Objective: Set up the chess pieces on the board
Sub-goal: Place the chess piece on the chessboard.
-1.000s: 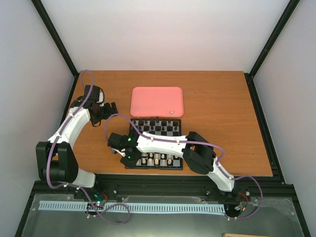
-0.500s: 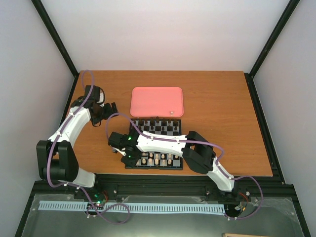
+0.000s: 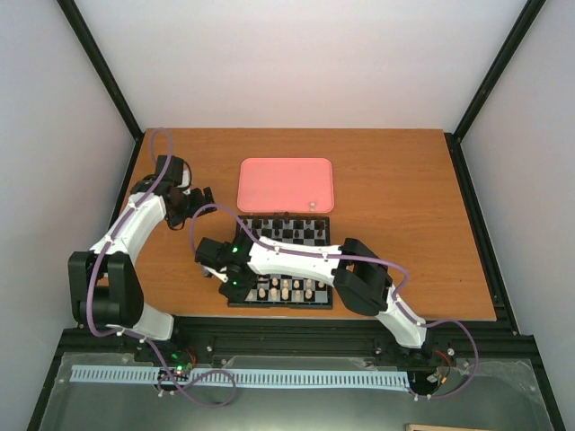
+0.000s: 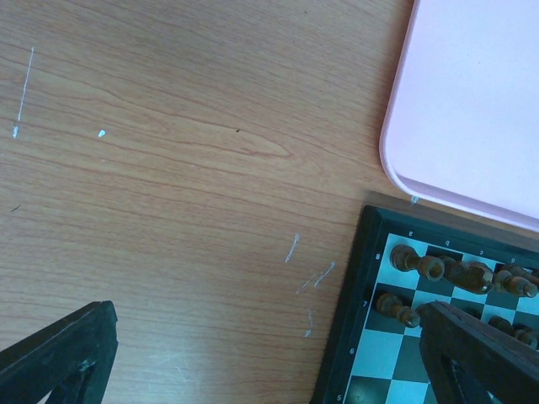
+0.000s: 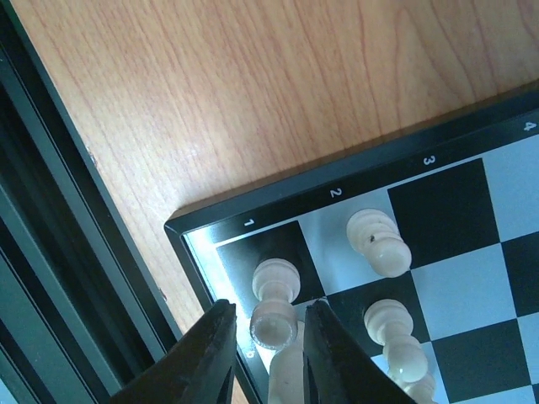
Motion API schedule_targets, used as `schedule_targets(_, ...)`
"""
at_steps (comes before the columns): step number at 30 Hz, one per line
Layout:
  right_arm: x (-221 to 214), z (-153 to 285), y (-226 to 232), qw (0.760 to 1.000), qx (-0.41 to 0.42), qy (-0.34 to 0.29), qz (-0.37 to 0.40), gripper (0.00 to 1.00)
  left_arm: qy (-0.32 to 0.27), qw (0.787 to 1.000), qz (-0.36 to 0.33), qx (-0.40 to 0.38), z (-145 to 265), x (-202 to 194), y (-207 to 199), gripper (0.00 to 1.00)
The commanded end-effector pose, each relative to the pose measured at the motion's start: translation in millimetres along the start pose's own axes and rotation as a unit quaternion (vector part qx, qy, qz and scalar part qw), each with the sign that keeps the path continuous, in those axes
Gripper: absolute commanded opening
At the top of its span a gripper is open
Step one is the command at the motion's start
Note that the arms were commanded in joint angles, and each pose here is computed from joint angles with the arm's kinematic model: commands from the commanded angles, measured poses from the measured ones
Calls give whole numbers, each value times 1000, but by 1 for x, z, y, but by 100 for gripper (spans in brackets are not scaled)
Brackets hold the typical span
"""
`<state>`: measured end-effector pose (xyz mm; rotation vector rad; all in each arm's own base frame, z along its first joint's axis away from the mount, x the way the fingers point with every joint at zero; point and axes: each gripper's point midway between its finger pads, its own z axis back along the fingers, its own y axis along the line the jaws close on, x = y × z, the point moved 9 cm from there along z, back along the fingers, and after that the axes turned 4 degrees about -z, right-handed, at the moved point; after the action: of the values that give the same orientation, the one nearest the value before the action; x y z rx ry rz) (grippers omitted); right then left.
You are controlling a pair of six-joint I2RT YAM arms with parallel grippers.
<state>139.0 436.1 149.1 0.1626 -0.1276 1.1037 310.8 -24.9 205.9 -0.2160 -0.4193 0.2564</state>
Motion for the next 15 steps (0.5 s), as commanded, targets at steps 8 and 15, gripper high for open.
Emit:
schedule_targets(8, 10, 66, -2, 998, -14, -56, 4, 26, -20, 1000, -12, -5, 10, 10, -5, 100)
schedule_targets(15, 12, 128, -39, 989, -59, -124, -54, 36, -19, 1000, -10, -8, 11, 10, -6, 100)
